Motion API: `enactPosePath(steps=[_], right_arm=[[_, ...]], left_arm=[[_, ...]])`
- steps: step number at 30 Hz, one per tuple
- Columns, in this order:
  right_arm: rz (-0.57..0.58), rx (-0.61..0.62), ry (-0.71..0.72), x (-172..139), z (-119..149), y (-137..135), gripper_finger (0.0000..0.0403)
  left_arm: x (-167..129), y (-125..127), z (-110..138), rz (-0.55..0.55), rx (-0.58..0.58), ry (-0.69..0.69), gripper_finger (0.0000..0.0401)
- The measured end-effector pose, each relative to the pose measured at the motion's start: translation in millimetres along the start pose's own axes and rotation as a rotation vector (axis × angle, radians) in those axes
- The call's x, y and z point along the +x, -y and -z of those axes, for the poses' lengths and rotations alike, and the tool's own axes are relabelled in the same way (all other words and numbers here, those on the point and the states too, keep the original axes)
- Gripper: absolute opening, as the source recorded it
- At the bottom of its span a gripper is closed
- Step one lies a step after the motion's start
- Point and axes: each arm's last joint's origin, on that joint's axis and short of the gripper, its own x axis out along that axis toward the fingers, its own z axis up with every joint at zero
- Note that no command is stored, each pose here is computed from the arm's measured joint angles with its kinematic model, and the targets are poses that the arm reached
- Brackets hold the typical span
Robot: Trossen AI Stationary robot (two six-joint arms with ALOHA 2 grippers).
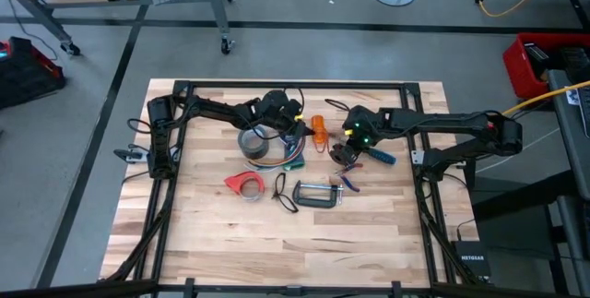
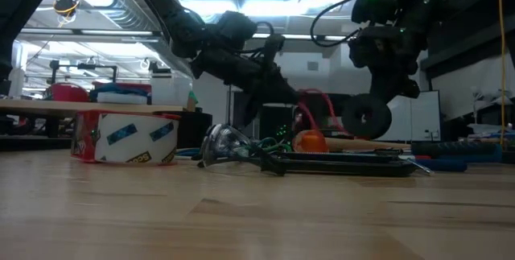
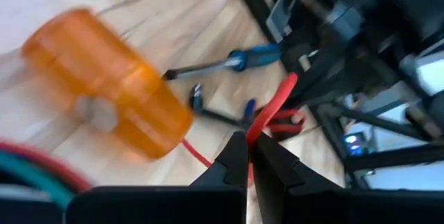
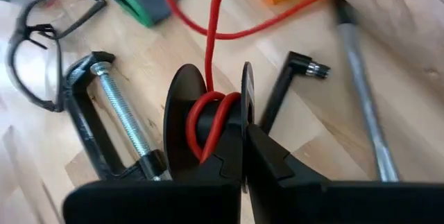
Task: Coil cords
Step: Coil the red wire
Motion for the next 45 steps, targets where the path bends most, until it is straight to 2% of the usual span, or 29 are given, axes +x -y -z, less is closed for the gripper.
enactPosePath(steps=[7,12,18,26,31,37,41,45], right_arm=[[-0.105,-0.009,0.053,-0.5,-7.4,-6.3,0.0005],[-0.042,0.062,0.084,-0.4,-8.1,-4.3,0.0005],[0.032,0.097,0.128,-0.4,-9.3,-1.9,0.0005],[0.138,0.159,0.232,-1.3,-13.5,0.7,0.0005],[0.122,0.166,0.3,3.0,-21.3,-1.6,0.0005],[0.072,0.162,0.373,24.1,-36.3,-4.7,0.0005],[0.047,0.133,0.382,34.3,-40.9,-5.7,0.0005],[0.087,0.166,0.444,31.5,-43.7,-4.7,0.0005]], left_arm=[[-0.3,3.4,-4.8,0.022,-0.054,0.06,0.0],[2.3,11.4,-2.2,0.081,-0.06,0.048,0.0],[5.8,19.8,7.4,0.163,-0.063,-0.062,0.0],[11.2,30.7,19.2,0.193,-0.048,-0.107,0.0],[12.8,40.5,20.3,0.251,-0.015,-0.08,0.0],[17.5,61.0,16.5,0.302,0.045,-0.067,0.0],[20.7,63.9,20.7,0.268,0.062,-0.084,0.0],[22.9,61.3,27.5,0.186,0.071,-0.105,0.0]])
